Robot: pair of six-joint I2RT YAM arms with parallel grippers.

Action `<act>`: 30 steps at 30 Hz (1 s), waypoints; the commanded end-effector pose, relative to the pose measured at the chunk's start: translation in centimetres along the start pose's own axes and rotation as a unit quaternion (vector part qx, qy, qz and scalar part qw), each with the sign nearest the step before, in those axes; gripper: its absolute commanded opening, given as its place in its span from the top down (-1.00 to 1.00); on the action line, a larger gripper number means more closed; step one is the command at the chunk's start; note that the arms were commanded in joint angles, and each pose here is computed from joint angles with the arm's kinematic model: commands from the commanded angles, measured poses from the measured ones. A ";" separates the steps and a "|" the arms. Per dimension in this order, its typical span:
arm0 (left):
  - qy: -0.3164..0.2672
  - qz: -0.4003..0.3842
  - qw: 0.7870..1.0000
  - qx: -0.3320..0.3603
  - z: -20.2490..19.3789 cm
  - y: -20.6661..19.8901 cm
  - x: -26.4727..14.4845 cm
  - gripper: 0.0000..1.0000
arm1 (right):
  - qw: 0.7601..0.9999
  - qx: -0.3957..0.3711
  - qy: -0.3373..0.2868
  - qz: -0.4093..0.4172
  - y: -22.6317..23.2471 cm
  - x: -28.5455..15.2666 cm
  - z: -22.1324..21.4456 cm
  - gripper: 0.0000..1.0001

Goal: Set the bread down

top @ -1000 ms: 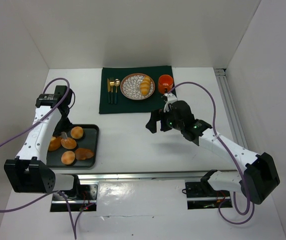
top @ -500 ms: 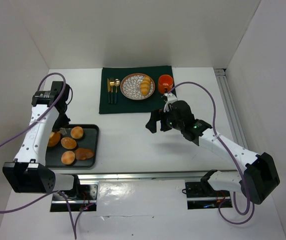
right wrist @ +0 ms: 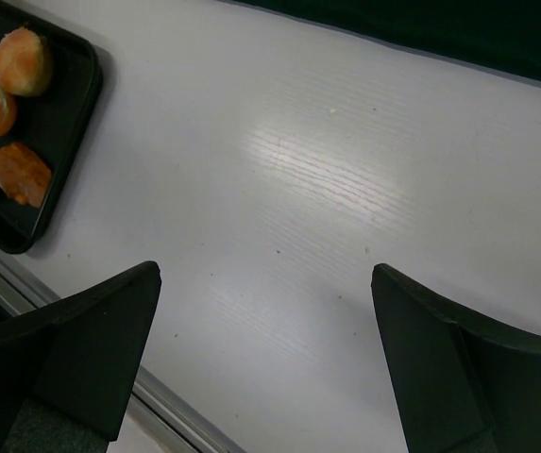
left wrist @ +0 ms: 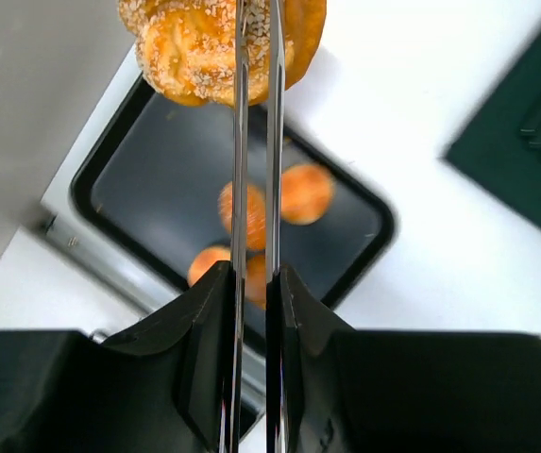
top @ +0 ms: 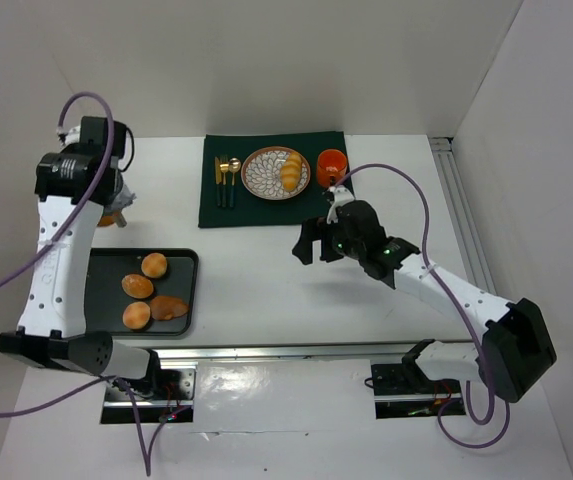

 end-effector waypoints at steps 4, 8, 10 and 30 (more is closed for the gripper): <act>-0.020 -0.102 0.991 0.086 0.7 -10.2 -1.1 1.00 | 0.994 0.026 -0.084 -0.069 -1.8 -2.5 4.8 -1.00; -0.043 -0.164 0.980 0.102 1.1 -17.5 -2.6 1.00 | 0.982 0.056 -0.111 -0.143 -4.0 -5.2 5.7 -1.00; -0.043 -0.196 0.972 0.120 0.2 -20.5 -2.9 1.00 | 0.977 0.064 -0.124 -0.162 -4.7 -6.6 6.1 -1.00; 0.029 -0.332 0.927 0.170 -8.3 -34.1 0.4 1.00 | 0.960 0.110 -0.092 -0.242 -7.1 -9.5 4.1 -1.00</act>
Point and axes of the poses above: each gripper's point midway between its finger pads, its own x axis out along the fingers, its own y axis along the line the jaws close on, z = x × y, the point moved 1 cm from there along -x, back along the fingers, and after that the axes turned 12 degrees about -x, right-handed, at the moved point
